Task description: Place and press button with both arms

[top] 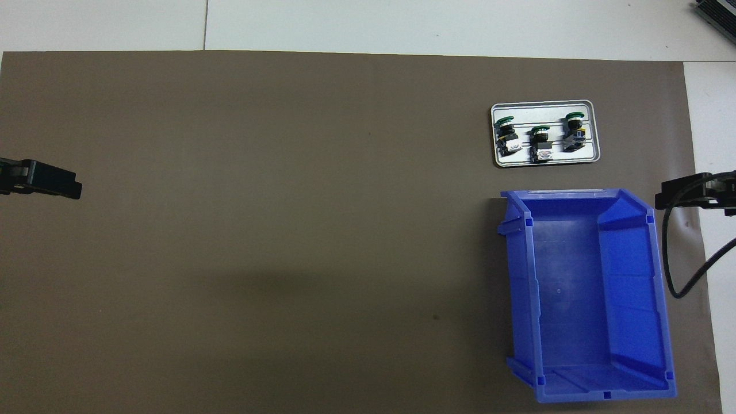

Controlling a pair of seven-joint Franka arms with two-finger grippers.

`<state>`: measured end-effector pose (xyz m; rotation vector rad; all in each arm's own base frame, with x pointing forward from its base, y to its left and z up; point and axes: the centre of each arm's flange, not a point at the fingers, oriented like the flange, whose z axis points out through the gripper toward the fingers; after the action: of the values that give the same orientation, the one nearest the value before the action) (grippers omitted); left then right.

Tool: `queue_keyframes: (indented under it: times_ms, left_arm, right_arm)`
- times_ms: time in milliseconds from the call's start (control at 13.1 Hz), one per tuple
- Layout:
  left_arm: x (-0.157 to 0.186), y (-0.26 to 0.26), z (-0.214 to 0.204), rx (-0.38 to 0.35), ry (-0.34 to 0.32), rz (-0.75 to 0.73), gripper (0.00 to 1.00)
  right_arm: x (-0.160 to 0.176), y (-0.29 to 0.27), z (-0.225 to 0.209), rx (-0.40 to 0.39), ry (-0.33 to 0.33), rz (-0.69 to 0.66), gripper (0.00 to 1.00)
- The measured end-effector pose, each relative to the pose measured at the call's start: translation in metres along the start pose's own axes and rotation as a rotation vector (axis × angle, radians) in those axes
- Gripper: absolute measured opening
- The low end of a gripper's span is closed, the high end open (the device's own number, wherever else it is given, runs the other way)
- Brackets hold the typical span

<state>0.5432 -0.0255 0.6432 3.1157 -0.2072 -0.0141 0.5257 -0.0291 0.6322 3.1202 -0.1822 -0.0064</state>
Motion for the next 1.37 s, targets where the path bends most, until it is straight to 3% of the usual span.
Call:
queue_keyframes:
  times_ms: [1370]
  left_arm:
    - [0.0000, 0.0000, 0.0000, 0.000, 0.000, 0.000, 1.00]
  right_arm:
    - [0.0002, 0.0032, 0.0020, -0.001, -0.006, 0.006, 1.00]
